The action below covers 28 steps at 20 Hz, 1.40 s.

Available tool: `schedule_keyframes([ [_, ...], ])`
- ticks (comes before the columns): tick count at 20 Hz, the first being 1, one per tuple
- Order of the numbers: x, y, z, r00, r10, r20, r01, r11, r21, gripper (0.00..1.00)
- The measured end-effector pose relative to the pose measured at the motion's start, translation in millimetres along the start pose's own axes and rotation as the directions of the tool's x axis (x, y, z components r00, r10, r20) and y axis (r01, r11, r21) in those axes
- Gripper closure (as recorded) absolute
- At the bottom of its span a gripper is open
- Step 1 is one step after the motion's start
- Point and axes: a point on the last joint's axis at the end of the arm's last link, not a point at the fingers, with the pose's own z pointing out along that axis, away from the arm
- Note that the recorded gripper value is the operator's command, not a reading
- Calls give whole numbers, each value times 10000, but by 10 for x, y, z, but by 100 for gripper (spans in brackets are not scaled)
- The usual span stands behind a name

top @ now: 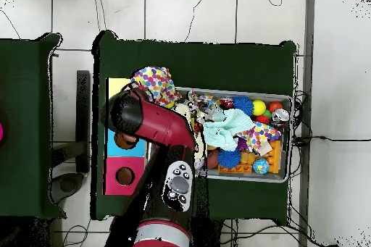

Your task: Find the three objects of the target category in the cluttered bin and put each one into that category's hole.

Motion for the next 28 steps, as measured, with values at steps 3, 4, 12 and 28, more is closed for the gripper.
schedule_keyframes([
  [3,-89,3,28,9977,577,-358,-586,9980,-231,100],
  [4,-98,3,30,9972,633,-393,-644,9976,-254,100],
  [12,-183,9,57,9822,1535,-1080,-1605,9853,-589,100],
  [28,108,170,70,9598,2063,-1904,-2222,9727,-663,100],
])
